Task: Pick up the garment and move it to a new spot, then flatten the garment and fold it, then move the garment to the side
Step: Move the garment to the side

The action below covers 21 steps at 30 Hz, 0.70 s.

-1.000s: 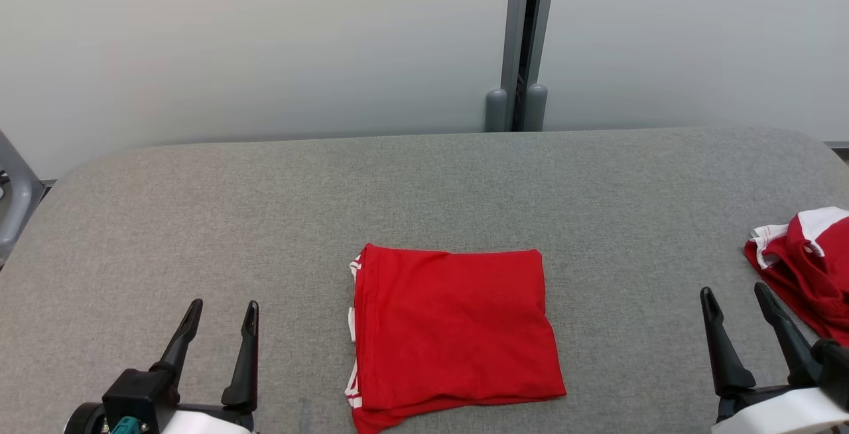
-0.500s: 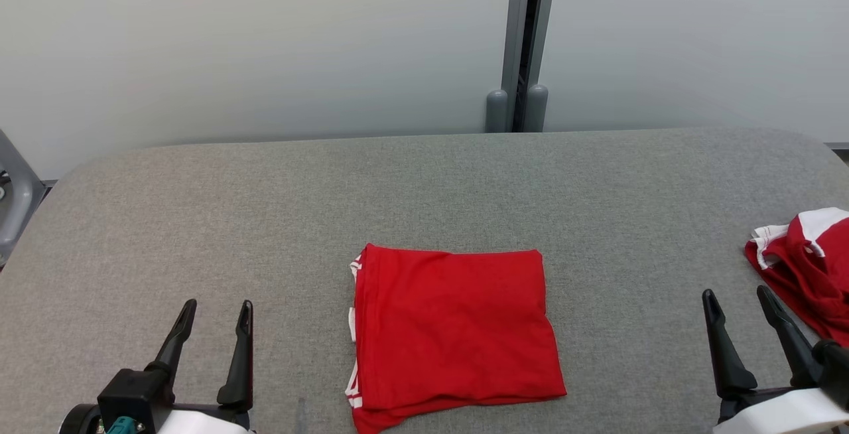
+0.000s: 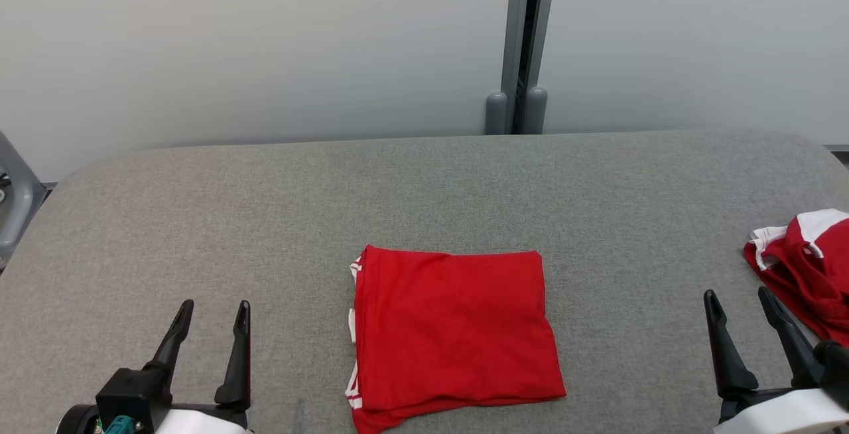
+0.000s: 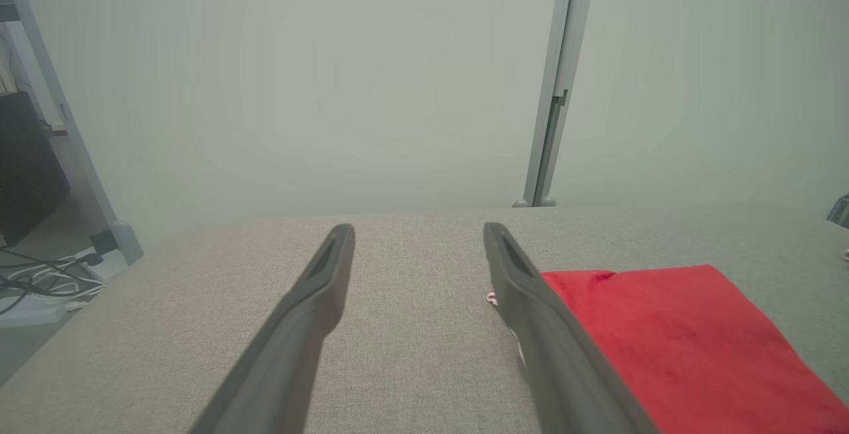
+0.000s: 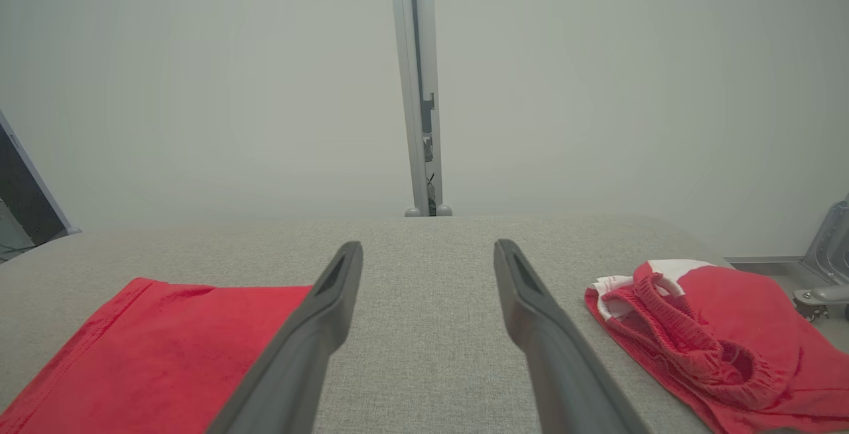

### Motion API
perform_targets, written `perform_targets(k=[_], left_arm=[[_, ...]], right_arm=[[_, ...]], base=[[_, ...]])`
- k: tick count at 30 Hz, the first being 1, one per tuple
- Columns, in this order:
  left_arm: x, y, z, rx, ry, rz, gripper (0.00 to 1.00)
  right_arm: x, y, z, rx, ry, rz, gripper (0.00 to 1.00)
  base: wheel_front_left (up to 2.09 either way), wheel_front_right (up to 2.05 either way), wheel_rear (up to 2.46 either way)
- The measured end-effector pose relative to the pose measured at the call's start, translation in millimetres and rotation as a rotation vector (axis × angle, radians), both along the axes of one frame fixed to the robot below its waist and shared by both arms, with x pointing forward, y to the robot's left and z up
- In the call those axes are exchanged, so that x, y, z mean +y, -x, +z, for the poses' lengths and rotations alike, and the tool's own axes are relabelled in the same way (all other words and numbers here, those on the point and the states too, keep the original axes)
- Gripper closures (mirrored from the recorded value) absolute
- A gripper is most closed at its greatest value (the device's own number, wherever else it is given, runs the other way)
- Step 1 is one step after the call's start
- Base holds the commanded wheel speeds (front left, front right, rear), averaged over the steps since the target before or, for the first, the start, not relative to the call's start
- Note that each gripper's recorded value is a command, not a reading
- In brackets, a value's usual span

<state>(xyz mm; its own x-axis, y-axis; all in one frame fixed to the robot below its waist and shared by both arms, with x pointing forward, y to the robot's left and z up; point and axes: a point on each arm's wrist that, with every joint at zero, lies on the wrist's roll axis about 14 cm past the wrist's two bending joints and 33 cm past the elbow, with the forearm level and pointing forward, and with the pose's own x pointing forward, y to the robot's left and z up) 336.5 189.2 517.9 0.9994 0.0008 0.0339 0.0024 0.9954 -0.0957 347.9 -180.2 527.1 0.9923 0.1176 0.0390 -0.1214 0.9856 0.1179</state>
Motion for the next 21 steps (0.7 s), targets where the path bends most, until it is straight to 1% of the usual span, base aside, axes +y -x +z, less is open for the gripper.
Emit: perform_targets(k=[14,18,21], left_arm=[[0.8,0.6,3.5,-0.01,0.002,0.005,0.0],[5.4,-1.1,9.8,-0.032,0.01,0.027,0.0],[9.1,-3.6,9.5,-0.033,0.024,0.044,0.0]], right_arm=[[-2.0,0.3,-0.3,0.003,-0.012,-0.006,0.0],[7.3,-4.1,-11.2,0.051,-0.01,0.034,0.0],[20.2,-10.9,-25.8,0.115,-0.013,0.077,0.0]], base=[[0.0,0.0,0.0],[0.0,0.0,0.0],[0.0,0.0,0.0]])
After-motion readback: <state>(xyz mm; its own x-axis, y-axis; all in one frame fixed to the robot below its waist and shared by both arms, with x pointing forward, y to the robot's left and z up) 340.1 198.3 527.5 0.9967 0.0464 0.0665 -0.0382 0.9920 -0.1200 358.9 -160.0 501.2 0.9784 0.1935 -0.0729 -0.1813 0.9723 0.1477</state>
